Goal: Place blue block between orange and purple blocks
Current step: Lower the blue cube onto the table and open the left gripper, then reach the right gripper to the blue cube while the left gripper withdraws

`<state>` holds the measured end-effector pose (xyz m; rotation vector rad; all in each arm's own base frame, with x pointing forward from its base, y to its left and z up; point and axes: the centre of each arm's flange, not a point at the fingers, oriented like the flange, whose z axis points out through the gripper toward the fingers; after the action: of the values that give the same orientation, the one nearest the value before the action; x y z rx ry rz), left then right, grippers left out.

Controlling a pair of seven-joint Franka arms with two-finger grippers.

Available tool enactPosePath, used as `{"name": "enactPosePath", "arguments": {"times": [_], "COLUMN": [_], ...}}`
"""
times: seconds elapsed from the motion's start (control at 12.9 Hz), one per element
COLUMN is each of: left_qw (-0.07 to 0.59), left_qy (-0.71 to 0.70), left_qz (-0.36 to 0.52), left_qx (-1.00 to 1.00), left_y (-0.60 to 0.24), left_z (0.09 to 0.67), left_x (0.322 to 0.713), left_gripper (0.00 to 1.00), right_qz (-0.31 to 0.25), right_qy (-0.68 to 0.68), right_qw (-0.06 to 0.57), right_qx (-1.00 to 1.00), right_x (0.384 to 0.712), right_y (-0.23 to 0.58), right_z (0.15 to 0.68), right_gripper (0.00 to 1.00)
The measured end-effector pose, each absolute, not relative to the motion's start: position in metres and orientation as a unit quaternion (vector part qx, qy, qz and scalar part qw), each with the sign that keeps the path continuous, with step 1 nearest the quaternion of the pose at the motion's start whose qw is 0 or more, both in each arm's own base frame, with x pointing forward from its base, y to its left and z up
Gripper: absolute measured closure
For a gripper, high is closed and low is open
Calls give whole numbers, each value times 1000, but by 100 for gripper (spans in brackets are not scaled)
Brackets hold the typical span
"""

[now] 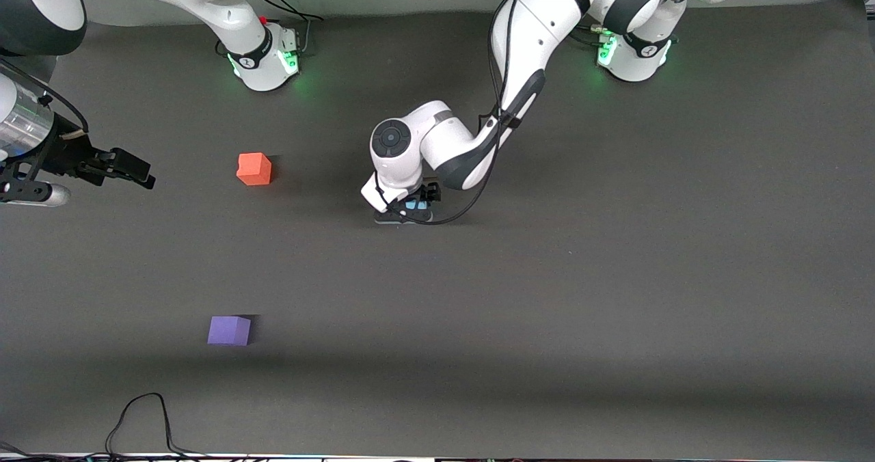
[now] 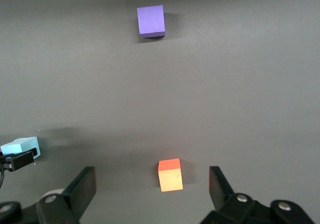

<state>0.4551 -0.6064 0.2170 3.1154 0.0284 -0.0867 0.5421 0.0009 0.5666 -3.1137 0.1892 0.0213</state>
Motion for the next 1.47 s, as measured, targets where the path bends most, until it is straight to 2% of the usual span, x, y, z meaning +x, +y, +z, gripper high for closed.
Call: {"name": "enactPosePath", "arguments": {"times": [0.15, 0.31, 0.46, 0.7, 0.93, 1.16, 1.32, 1.47], "left_qw": [12, 29, 43, 47, 46, 24, 23, 15], "left_qy": [35, 56, 57, 53, 24, -7, 2, 8], "left_qz": [-37, -61, -84, -105, -106, -91, -75, -54], "left_qx": [999, 996, 994, 992, 993, 996, 997, 998], "left_y": [-582, -523, -428, -286, -161, -51, -3, 8], "left_z": [258, 327, 389, 422, 450, 498, 531, 564], "left_x": [488, 541, 596, 646, 659, 645, 627, 609], "left_gripper": [0, 0, 0, 0, 0, 0, 0, 0], "right_qz": [4, 2, -2, -5, 2, -14, -24, -33], "right_qy": [59, 58, 59, 25, 8, 15, 32, 45], "right_qw": [11, 11, 12, 19, 34, 22, 5, -3], "right_qx": [-998, -998, -998, -999, -999, -1000, -999, -998], "right_x": [543, 543, 541, 537, 533, 522, 514, 506], "right_y": [4, 20, 56, 142, 256, 346, 388, 413], "right_z": [567, 567, 568, 559, 529, 472, 423, 367], "right_gripper": [0, 0, 0, 0, 0, 0, 0, 0]}}
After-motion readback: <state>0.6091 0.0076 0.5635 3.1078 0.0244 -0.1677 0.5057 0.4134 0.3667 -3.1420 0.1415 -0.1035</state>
